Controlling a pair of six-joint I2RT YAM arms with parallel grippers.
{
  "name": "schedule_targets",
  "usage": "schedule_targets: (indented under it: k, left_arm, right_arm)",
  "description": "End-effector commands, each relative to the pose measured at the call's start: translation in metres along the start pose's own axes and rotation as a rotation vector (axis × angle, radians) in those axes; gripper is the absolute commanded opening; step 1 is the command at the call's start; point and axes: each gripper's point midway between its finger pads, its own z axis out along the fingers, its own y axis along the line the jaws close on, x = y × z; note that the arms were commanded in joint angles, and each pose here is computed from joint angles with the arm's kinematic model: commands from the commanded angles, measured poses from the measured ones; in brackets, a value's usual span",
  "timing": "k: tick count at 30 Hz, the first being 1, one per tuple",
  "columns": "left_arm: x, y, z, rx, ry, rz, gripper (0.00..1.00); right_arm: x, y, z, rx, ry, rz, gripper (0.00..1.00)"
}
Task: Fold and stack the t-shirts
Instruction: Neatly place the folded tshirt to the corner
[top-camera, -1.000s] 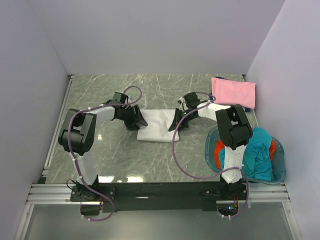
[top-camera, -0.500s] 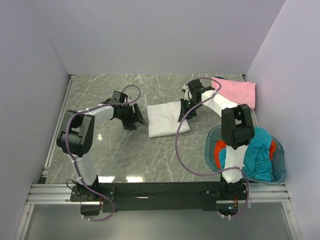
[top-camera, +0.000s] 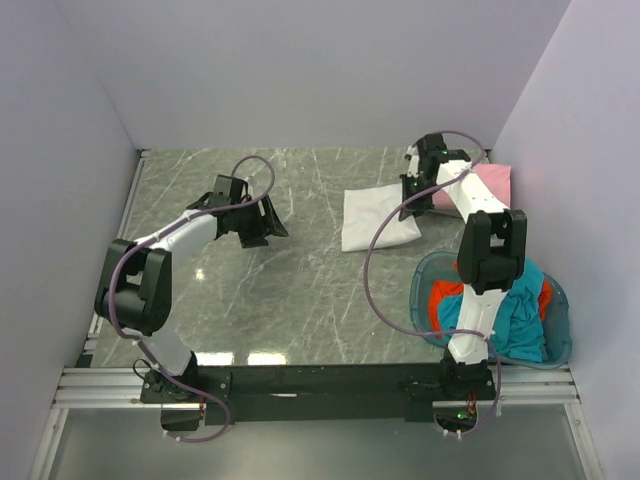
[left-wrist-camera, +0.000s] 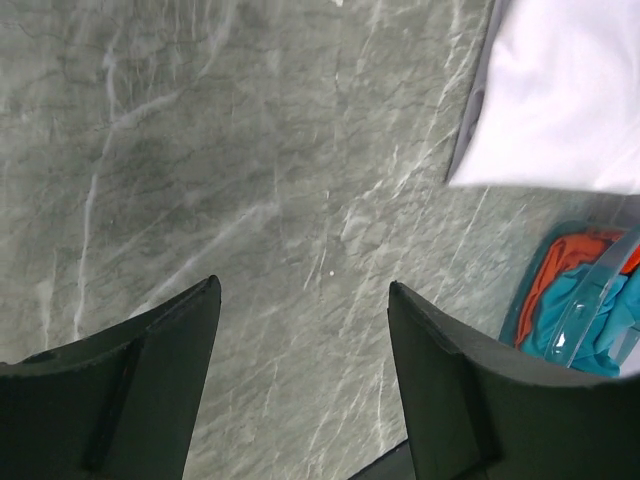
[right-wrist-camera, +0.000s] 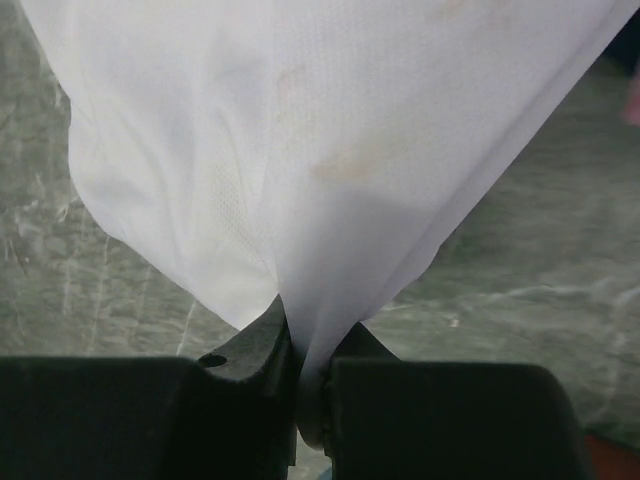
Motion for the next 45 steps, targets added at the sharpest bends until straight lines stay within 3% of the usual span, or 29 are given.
schedule_targets:
  k: [1,19,23,32,45]
  left_arm:
    - [-0.013,-0.01,-0.014,0.022,-0.078,0.034,0.73]
    - [0.005,0.005,-0.016,-0.009,-0.065,-0.001,0.73]
    - [0.005,0.006,-0.015,-0.012,-0.069,-0.008,0.73]
    - [0.015,0.013,-0.013,-0.028,-0.048,-0.034,0.72]
    - [0.019,0.014,-0.012,-0.032,-0.047,-0.053,0.72]
  right_arm:
    - [-0.021,-0.028,-0.017,0.081,-0.046,0.007,0.0]
    - [-0.104,-0.107,-0.059,0.306,-0.244,0.106,0.0]
    - [-0.112,-0.119,-0.068,0.332,-0.277,0.051,0.0]
    - [-0.145,-0.122,-0.105,0.145,-0.417,0.038,0.0]
    - [-0.153,-0.096,-0.156,-0.088,-0.536,0.007,0.0]
